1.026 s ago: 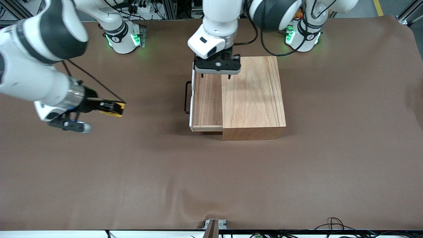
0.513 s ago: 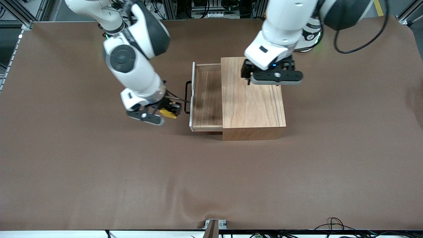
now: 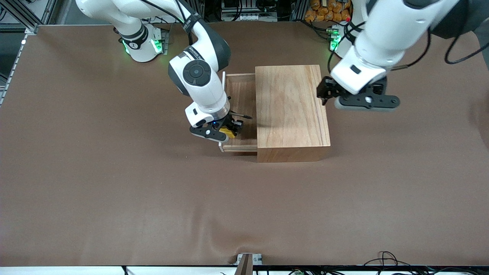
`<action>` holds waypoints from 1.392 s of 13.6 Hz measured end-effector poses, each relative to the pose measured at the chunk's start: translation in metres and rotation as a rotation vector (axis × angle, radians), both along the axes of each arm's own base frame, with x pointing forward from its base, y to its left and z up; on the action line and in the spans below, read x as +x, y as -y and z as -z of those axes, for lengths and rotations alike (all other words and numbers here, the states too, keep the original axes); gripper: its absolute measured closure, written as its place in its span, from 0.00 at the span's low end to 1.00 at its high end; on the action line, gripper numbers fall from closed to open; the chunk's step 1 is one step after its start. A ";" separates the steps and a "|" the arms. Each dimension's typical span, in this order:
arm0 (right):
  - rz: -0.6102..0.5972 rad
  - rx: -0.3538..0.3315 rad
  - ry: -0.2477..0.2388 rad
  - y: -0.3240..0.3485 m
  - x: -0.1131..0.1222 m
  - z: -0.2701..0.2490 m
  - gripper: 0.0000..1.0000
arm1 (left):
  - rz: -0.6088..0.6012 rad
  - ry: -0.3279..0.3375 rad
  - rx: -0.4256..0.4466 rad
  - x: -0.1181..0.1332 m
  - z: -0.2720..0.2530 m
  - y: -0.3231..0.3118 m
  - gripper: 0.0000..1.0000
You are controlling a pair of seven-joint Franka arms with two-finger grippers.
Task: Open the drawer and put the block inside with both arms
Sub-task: 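Lower the yellow cube into the open drawer and open the right gripper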
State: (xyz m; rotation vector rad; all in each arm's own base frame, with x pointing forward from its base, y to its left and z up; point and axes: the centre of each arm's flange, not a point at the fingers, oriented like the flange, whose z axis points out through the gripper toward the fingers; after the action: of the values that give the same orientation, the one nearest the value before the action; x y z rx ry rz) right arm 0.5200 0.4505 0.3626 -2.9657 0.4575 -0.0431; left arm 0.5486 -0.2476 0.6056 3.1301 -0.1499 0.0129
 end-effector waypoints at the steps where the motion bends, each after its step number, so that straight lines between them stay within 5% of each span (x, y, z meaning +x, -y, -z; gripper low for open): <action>1: -0.016 -0.001 0.004 -0.008 -0.006 0.006 0.44 | 0.007 -0.009 -0.003 0.006 0.001 -0.016 0.00; 4: -0.075 0.000 0.013 -0.042 -0.031 0.029 0.44 | 0.010 -0.037 -0.022 0.022 0.004 -0.066 0.00; 10: -0.104 -0.049 0.002 -0.045 -0.039 0.044 0.39 | -0.015 -0.094 -0.018 0.028 0.001 -0.145 0.00; 13: -0.106 -0.071 -0.010 -0.041 -0.039 0.047 0.15 | -0.022 -0.110 -0.010 0.007 -0.025 -0.161 0.00; 19: -0.105 -0.059 0.002 -0.035 -0.040 -0.039 0.06 | -0.052 -0.115 0.006 -0.055 -0.081 -0.182 0.00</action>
State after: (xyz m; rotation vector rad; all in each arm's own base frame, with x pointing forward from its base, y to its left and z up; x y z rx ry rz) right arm 0.4795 0.4855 0.4019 -3.0419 0.3053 -0.0493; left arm 0.4934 -0.0654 0.6869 3.1296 -0.0678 -0.1669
